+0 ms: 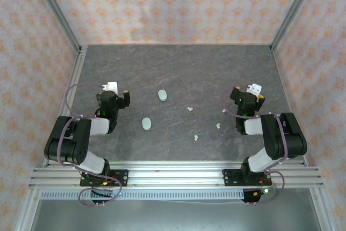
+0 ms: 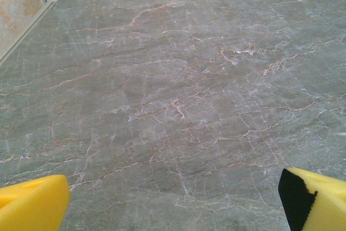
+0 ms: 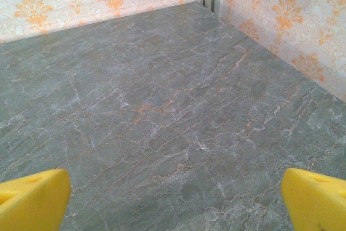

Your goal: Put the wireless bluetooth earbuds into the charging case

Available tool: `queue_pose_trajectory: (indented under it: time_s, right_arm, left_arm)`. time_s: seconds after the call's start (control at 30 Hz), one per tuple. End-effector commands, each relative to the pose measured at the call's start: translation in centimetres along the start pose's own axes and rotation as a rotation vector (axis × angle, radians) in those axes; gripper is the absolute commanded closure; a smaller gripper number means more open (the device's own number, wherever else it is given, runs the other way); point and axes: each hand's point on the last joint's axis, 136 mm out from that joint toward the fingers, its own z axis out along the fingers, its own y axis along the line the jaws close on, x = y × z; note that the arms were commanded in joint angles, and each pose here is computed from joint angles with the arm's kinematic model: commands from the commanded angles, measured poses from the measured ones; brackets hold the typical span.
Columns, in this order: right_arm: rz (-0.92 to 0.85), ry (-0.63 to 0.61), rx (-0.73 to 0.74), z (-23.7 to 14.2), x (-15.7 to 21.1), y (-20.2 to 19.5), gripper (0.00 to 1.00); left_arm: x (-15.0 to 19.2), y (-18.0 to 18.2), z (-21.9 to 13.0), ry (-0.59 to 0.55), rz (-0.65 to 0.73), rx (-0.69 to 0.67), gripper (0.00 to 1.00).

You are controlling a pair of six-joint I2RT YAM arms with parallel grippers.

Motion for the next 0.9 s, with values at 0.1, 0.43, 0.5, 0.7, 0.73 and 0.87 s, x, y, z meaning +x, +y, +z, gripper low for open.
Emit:
queue_pose_trajectory:
  time_s: [0.1, 0.43, 0.5, 0.7, 0.73, 0.87]
  right_arm:
    - [0.007, -0.001, 0.002, 0.2, -0.1, -0.1, 0.01]
    - [0.041, -0.051, 0.016, -1.0, -0.6, -0.9, 0.01]
    - [0.037, -0.088, -0.027, -1.7, -1.3, -0.4, 0.01]
    - [0.073, 0.034, 0.04, -3.1, -4.0, -1.2, 0.01]
    - [0.091, 0.071, 0.043, -3.4, -4.3, -1.1, 0.01]
    - [0.183, 0.194, 0.01, -4.9, -4.9, -0.2, 0.01]
  left_arm:
    - [-1.5, 0.1, 0.1, -0.039, -0.009, 0.0, 0.0]
    - [-3.2, 0.4, -0.1, 0.028, -0.009, -0.022, 0.0]
    - [-4.1, 0.5, -0.3, 0.1, -0.005, -0.036, 0.0]
    - [-6.6, 0.3, -1.9, 0.17, -0.086, -0.021, 0.0]
    - [-6.8, 0.1, -2.1, 0.196, -0.112, -0.01, 0.0]
    - [-6.2, -2.6, -2.3, 0.371, -0.161, 0.111, 0.0]
